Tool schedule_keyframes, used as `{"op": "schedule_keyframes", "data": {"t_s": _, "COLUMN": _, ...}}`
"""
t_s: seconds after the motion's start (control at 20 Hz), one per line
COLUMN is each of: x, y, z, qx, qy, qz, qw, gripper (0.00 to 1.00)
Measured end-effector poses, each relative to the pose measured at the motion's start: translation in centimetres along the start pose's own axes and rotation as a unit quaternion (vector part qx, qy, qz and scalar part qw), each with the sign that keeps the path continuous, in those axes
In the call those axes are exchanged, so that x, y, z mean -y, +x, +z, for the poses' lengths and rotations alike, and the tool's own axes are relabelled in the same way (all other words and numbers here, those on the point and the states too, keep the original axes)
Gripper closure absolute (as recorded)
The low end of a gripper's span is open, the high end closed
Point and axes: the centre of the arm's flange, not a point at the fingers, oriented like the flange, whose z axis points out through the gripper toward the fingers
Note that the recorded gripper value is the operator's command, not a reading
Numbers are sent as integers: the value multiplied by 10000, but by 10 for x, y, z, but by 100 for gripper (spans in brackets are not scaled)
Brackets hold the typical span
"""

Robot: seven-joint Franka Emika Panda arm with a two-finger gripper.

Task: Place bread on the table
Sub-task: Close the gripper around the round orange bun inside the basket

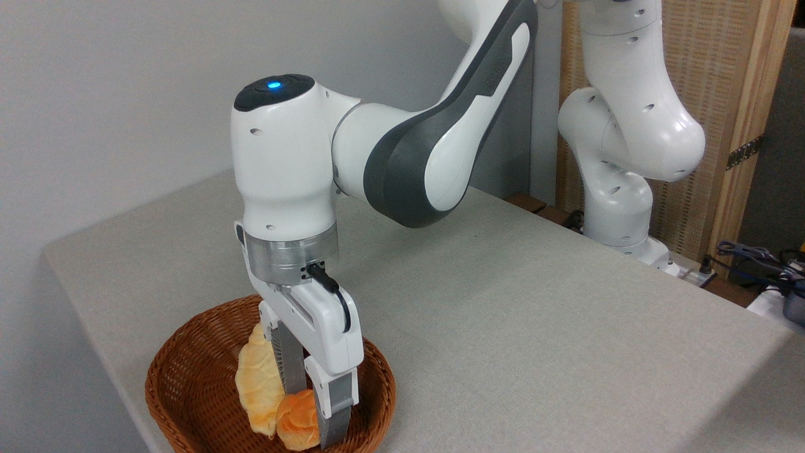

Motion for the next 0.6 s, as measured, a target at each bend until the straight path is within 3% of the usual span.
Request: {"op": "schedule_keyframes", "data": {"t_s": 0.6, "x": -1, "y": 3, "z": -3, "qx": -26, "qy": 23, "qz": 24, "qw": 10000, "gripper": 53}}
